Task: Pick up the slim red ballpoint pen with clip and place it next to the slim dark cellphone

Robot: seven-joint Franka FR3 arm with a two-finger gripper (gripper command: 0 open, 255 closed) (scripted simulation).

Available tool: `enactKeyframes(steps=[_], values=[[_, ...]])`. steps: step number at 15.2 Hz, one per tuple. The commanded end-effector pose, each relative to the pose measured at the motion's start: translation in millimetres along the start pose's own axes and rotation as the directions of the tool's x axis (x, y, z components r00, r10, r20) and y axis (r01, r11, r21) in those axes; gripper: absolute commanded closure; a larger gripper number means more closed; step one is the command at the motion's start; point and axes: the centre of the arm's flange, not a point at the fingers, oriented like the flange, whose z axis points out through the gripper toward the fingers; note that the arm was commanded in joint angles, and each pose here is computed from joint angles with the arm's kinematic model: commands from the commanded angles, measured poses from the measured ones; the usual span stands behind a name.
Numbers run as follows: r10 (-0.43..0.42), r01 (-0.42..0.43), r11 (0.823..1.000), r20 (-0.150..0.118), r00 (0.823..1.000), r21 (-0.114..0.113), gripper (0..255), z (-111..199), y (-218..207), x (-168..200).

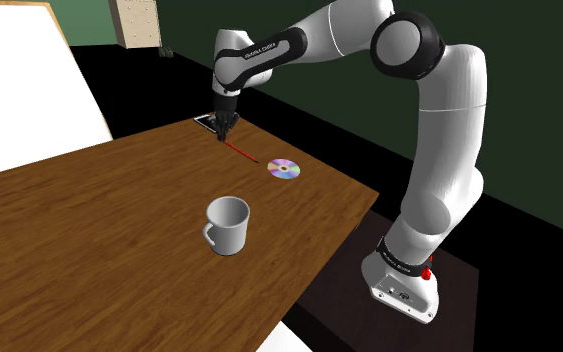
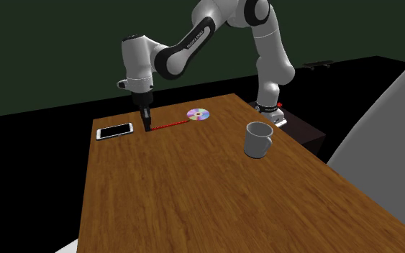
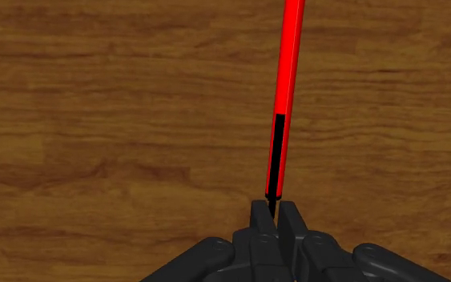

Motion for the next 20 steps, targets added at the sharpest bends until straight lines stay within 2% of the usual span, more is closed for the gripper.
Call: enactKeyframes(steps=[1, 2, 3, 8, 12, 20], values=[[0.000, 0.000, 1.000, 0.000, 1.000, 0.000, 255, 0.1, 0.0, 0.0], [0.000, 0.000, 1.000, 0.000, 1.000, 0.000, 255, 0.1, 0.0, 0.0], [0.000, 0.000, 1.000, 0.000, 1.000, 0.000, 0, 0.1, 0.0, 0.0], [0.000, 0.000, 1.000, 0.000, 1.000, 0.000, 0, 0.1, 0.0, 0.0], [0.000, 0.000, 1.000, 0.000, 1.000, 0.000, 0, -49.9, 0.0, 0.0], [0.000, 0.000, 1.000, 0.000, 1.000, 0.000, 0, -49.9, 0.0, 0.0]])
